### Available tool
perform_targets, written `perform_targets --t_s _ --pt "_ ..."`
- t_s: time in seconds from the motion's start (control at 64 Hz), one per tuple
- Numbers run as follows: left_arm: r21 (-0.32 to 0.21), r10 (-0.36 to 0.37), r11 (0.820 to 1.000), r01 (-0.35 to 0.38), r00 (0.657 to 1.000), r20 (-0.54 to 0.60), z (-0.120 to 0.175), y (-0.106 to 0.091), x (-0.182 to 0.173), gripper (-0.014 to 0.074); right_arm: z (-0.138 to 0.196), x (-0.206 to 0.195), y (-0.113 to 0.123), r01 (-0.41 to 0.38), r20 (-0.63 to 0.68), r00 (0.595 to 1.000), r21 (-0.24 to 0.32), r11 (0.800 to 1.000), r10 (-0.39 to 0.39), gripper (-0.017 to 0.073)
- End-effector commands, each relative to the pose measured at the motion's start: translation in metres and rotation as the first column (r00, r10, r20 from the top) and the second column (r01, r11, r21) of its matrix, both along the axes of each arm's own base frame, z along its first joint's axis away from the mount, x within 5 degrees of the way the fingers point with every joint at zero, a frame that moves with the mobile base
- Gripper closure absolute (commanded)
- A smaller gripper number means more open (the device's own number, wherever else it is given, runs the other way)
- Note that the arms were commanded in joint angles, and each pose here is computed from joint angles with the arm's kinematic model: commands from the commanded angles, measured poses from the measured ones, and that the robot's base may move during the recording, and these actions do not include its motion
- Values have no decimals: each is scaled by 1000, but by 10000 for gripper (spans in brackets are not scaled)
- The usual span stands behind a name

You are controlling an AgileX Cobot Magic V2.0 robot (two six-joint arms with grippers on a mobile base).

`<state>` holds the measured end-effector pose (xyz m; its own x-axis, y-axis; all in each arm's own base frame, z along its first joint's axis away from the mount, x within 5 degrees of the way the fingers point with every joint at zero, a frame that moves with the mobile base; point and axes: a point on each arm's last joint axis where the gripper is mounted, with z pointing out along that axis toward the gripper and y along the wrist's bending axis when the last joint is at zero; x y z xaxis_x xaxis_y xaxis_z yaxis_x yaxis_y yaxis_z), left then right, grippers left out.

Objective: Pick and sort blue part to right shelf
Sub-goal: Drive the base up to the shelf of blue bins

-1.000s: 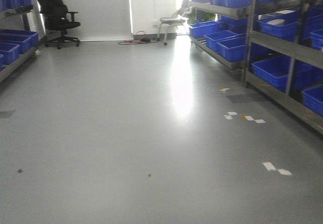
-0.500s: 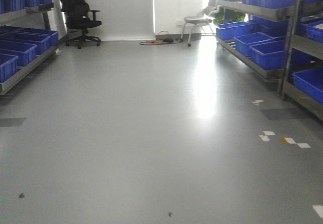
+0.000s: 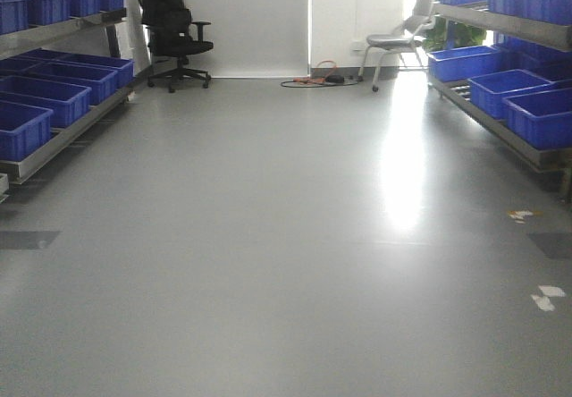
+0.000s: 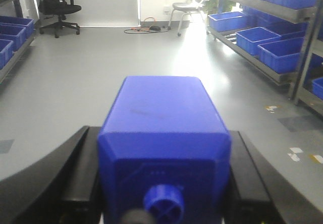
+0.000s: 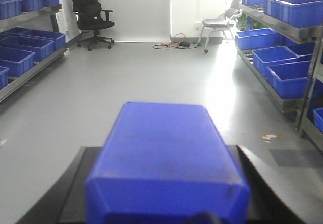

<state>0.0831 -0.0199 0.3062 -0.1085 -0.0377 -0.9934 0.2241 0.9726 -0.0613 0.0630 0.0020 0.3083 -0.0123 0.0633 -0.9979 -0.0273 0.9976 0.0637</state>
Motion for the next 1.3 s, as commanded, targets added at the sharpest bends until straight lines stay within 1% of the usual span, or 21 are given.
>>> perform_targets --t_s 0.0,1.281 --pt "-30 17 999 -14 994 111 18 1 0 241 17 -1 -1 10 113 994 -10 1000 -8 127" --pt "-30 17 999 -14 994 111 18 1 0 241 17 -1 -1 10 113 994 -10 1000 -8 127"
